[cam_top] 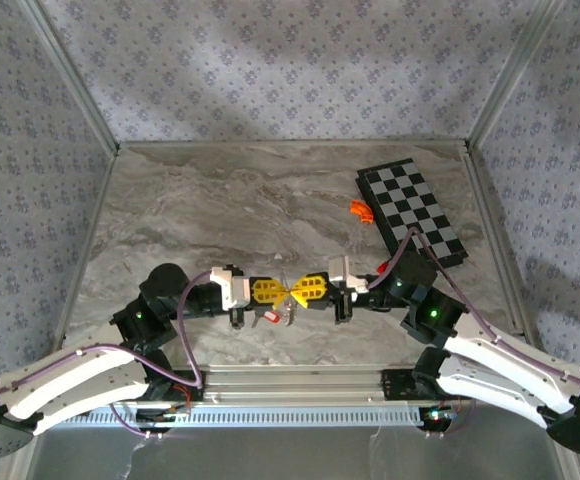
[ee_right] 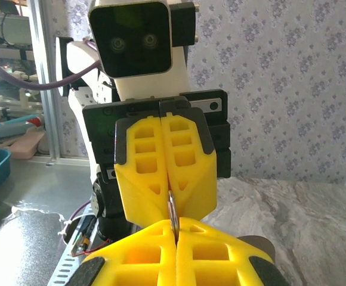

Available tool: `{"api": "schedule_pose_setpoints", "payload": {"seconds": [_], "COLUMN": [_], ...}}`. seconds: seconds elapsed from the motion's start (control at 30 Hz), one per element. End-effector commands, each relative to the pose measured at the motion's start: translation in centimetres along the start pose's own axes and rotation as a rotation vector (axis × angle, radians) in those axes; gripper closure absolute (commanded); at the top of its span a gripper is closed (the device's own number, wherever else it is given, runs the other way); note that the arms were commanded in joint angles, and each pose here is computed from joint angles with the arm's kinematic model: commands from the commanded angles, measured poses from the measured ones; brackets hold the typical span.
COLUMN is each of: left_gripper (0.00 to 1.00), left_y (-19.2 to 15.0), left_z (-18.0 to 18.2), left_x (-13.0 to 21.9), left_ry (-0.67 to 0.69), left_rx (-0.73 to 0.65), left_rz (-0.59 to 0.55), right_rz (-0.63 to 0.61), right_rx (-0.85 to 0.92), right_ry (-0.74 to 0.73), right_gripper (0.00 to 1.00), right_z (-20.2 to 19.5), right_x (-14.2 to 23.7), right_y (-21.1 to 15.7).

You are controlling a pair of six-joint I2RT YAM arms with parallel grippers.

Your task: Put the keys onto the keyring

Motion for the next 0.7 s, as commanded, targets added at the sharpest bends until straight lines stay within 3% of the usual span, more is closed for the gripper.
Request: {"api": "schedule_pose_setpoints", "payload": {"seconds": [0.0,0.07,0.17,0.43,0.67], "left_gripper": [1.0,1.0,1.0,1.0,1.0], "left_y": [1.5,1.0,0.2,-0.9,-1.2], "left_z": [0.5,0.7,0.9,0.9,0.8], "left_x": [0.4,0.5,0.7,1.1,1.1], "left_ry": [0.026,0.039,0.048,0.037,0.018], "left_rx": [-0.036,-0.043,-0.055,-0.082,-0.08], "left_rz": [0.016,0.066,0.135,0.258,0.279], "right_rz": [-0.003,0.03,0.061,0.14,0.161], "right_rx": [0.034,0.053,0.078,0.114,0.128], "right_ry": [-0.073,-0.112,-0.165,-0.202,-0.196], "right_gripper": [0.85,0.75,0.68,0.7,0.71], "right_z": [-0.4,-0.6,-0.9,-1.0,-0.8], "right_x": [0.4,0.5,0.8,0.6,0.0], "right_y": [0.5,0.3,0.1,-0.7,-1.0]}}
Point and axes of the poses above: each hand's point on the last joint's axis, 136 mm out from that joint toward the fingers, its own x axis back along the fingers, its own z axis along the line the jaws close on, y = z × x, the point moved 3 cm from there along x, back along the fingers, and after that the axes turned 6 degrees about -x, right-handed, at the moved point
